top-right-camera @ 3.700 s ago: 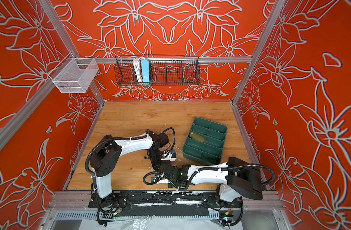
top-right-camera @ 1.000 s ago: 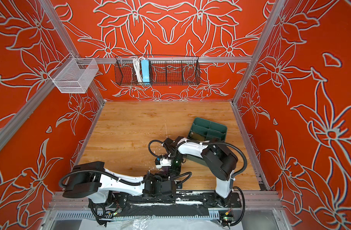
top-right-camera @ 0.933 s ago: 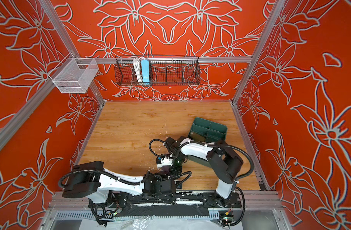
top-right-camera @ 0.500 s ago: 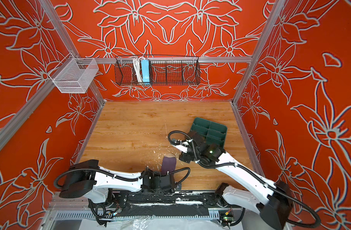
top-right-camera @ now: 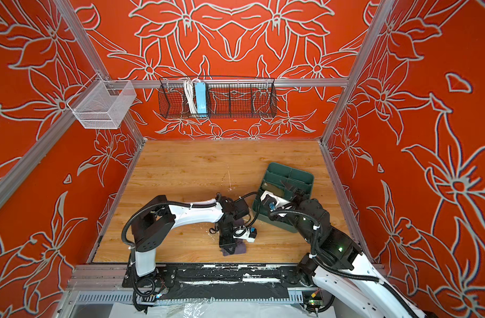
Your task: Roll the socks
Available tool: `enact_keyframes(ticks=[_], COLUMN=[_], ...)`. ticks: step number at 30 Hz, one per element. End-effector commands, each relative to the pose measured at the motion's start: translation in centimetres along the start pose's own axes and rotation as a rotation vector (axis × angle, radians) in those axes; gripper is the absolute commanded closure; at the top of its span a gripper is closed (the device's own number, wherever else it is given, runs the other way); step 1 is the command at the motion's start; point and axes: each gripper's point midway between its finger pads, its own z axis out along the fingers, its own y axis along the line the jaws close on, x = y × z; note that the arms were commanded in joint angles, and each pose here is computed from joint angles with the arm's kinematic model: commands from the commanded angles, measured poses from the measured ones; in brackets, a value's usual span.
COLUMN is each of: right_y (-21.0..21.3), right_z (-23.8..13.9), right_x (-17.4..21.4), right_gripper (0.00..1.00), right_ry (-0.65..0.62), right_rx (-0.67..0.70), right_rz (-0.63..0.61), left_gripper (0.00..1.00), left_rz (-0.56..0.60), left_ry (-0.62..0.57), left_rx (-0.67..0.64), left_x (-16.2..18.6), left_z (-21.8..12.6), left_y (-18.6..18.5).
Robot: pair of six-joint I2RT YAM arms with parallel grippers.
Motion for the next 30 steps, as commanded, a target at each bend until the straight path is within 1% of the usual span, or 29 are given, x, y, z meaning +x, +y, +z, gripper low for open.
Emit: enact_keyframes(ticks=[1, 3, 5, 7, 9, 11, 13, 14, 17, 20, 24, 25, 30], right_y=[5.8, 9.0, 12.0, 14.4, 16.6, 18.9, 21.3, 22.4, 25.4, 27.7, 28.8, 28.8, 28.7], right_z=[0.3, 0.8, 1.1, 1.0, 0.8, 0.4, -0.1, -0.2, -0.3, -0.1, 1.5, 2.0, 3.5], right_x=[2.9, 3.6, 3.2, 2.2, 0.8, -0.6, -1.6, -1.6, -0.2, 1.6, 2.7, 3.0, 3.9], right_gripper=[0.09, 0.09, 0.1, 0.1, 0.13, 0.18, 0.2, 0.21, 0.25, 0.25, 0.26, 0.26, 0.27], right_ry=[0.107, 0.132, 0.121, 0.085, 0.045, 0.014, 0.0, 0.012, 0.086, 0.134, 0.137, 0.142, 0.174], right_rx=[-0.202, -0.285, -0.334, -0.354, -0.356, -0.363, -0.392, -0.412, -0.477, -0.529, -0.494, -0.47, -0.455], right_rz=[-0.274, -0.427, -0.56, -0.64, -0.66, -0.64, -0.594, -0.568, -0.505, -0.488, -0.486, -0.483, -0.451], left_gripper=[0.95, 0.94, 0.94, 0.94, 0.94, 0.94, 0.94, 0.94, 0.95, 0.95, 0.95, 0.95, 0.95], left_rz=[-0.044, -0.049, -0.06, -0.07, -0.071, -0.072, -0.074, -0.073, -0.072, -0.068, -0.068, -0.067, -0.066], left_ry=[0.056, 0.055, 0.06, 0.067, 0.069, 0.069, 0.067, 0.066, 0.066, 0.063, 0.063, 0.061, 0.06], left_rx=[0.105, 0.108, 0.106, 0.099, 0.099, 0.096, 0.094, 0.095, 0.097, 0.1, 0.101, 0.1, 0.099], left_x=[1.4, 1.3, 1.3, 1.4, 1.5, 1.5, 1.6, 1.6, 1.6, 1.5, 1.6, 1.6, 1.6], left_z=[1.5, 1.5, 1.5, 1.5, 1.5, 1.4, 1.4, 1.3, 1.3, 1.3, 1.3, 1.3, 1.2], left_y=[-0.9, -0.9, -0.7, -0.5, -0.5, -0.5, -0.5, -0.5, -0.5, -0.6, -0.7, -0.7, -0.7])
